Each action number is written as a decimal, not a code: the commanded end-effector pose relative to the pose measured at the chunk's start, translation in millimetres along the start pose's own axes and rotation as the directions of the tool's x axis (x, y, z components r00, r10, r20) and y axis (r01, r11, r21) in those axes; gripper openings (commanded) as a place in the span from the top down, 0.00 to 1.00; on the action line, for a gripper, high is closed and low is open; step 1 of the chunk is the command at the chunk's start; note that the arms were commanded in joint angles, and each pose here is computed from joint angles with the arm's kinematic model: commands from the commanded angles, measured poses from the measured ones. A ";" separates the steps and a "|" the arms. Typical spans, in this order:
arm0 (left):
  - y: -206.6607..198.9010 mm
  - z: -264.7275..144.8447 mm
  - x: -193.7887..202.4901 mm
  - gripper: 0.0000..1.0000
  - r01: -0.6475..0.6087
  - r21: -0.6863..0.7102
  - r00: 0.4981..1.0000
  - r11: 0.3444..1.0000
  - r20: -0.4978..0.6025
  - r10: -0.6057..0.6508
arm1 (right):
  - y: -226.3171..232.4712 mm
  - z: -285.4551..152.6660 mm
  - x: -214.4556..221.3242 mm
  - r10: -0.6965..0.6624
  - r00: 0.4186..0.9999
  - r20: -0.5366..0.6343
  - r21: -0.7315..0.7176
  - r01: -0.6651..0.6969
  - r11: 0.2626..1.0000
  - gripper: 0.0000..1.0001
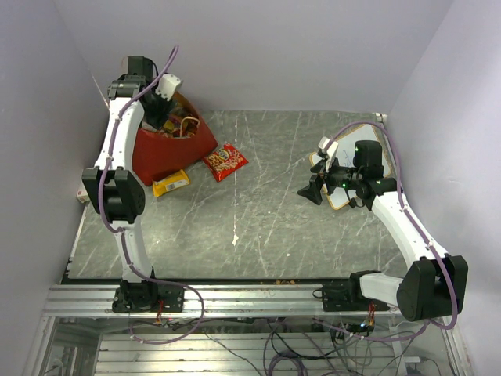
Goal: Place the snacks into the paper bag
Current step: Place the snack in the paper bag, then pick up the snack from the center of the board.
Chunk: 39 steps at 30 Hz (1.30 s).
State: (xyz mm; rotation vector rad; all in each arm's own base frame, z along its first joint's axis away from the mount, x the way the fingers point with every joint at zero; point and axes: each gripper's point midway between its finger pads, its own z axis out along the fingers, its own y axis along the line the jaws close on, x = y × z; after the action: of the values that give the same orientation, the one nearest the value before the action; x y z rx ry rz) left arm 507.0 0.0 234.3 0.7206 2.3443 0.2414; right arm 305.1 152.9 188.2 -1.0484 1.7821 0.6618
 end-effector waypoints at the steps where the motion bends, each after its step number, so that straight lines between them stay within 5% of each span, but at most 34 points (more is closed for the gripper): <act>1: -18.7 -8.3 20.5 0.29 -0.007 0.078 0.996 0.997 -0.085 0.013 | 0.1 -3.1 -5.6 -0.024 0.999 0.022 0.007 0.024 1.000 0.01; 6: -25.4 -11.0 24.7 0.25 -0.002 0.110 0.995 0.994 -0.099 0.013 | 0.1 -3.8 -5.8 -0.025 0.999 0.023 0.009 0.025 1.000 0.01; 17: 5.1 -70.3 -43.1 0.13 0.049 -0.020 0.980 0.999 0.193 -0.044 | -0.4 -4.3 -5.5 -0.028 0.999 0.022 0.014 0.027 1.000 0.01; 25: 17.8 -139.3 -73.3 0.08 0.148 -0.114 0.882 0.982 0.464 -0.080 | -1.3 -4.5 -6.8 -0.026 0.999 0.024 0.019 0.025 1.000 0.00; 31: -20.7 -176.9 -68.8 0.08 0.126 0.008 0.807 0.992 0.580 -0.108 | -6.8 -3.7 -4.9 -0.012 1.000 0.014 0.043 0.011 0.999 0.00; 39: -96.9 -211.4 -49.0 0.09 -0.079 0.166 0.739 0.983 0.671 -0.054 | -10.5 -1.2 -5.0 0.018 1.000 0.016 0.056 -0.019 0.998 0.00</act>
State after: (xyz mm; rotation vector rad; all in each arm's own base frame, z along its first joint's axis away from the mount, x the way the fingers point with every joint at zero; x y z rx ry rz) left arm 386.0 -66.7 380.4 0.6225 1.7850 -0.0646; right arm 308.6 150.7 191.0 -1.0211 1.7896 0.6402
